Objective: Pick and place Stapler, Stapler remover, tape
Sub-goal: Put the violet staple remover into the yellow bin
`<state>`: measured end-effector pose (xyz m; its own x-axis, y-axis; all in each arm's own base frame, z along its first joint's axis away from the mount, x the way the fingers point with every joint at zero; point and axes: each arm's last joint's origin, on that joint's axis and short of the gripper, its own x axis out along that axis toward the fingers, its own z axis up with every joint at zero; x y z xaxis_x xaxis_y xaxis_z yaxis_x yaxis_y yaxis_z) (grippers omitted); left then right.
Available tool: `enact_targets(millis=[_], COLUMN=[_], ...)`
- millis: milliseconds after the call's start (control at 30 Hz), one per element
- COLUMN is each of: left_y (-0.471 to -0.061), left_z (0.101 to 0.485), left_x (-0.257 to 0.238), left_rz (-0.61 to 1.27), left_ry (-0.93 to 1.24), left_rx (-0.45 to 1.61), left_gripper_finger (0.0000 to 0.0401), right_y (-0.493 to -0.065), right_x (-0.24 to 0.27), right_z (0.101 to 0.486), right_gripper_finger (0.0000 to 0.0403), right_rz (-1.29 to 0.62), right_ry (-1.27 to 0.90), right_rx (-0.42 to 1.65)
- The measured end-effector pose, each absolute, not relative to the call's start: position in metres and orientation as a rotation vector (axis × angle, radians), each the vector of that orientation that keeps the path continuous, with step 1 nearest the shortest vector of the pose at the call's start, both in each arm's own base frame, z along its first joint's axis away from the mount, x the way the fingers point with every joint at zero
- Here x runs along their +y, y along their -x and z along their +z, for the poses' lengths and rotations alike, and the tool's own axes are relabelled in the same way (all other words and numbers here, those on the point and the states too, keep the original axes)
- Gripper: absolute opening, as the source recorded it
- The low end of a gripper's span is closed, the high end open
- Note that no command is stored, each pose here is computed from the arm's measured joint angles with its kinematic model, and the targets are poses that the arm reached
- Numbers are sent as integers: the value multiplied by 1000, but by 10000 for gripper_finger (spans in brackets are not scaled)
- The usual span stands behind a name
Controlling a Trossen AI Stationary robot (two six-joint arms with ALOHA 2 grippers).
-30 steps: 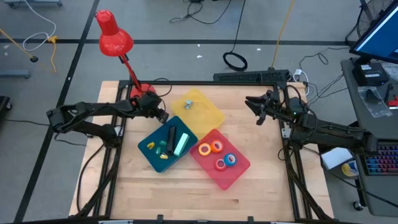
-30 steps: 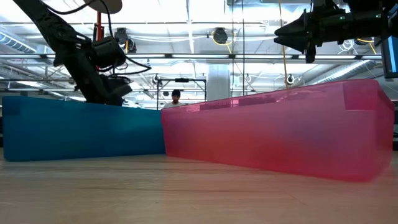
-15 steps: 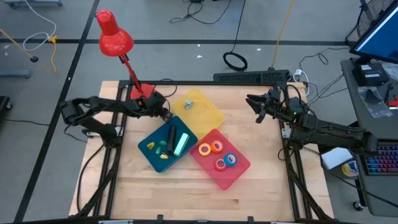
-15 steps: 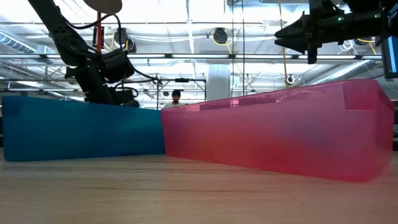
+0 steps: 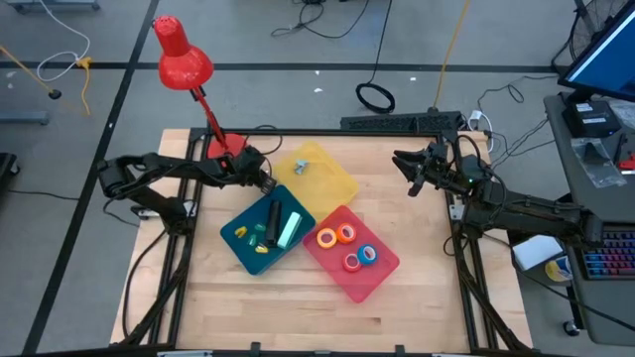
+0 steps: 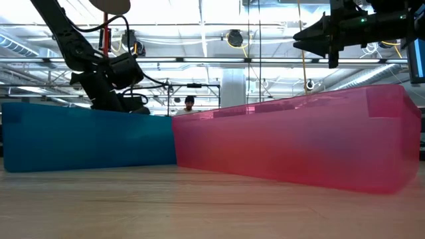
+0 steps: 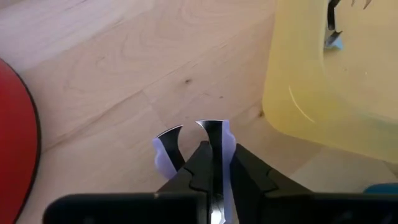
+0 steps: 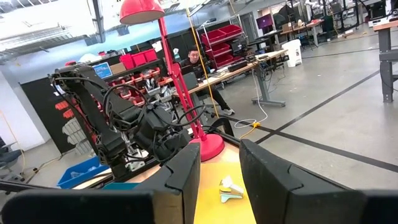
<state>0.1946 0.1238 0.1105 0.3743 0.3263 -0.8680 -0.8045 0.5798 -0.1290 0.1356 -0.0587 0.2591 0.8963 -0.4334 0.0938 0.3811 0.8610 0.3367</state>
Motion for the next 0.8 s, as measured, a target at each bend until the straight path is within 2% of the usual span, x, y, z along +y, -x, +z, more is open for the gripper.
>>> enact_targets(millis=[67,467,800], left_y=[-194,-173,-171], left_z=[111,151,218], left_x=[124,111,104], left_rz=[784,812,735], left_ry=[607,611,587], left_rx=[917,843,532], left_gripper_finger=[24,23,23], right_y=[-136,-136,-136], right_x=[-59,-59,-59], right_z=[259,259,259], right_gripper_finger=[106,107,107], right_rz=[-429,-429,-429], right_ry=[-318,-318,-332], right_rx=[-169,-169,-172])
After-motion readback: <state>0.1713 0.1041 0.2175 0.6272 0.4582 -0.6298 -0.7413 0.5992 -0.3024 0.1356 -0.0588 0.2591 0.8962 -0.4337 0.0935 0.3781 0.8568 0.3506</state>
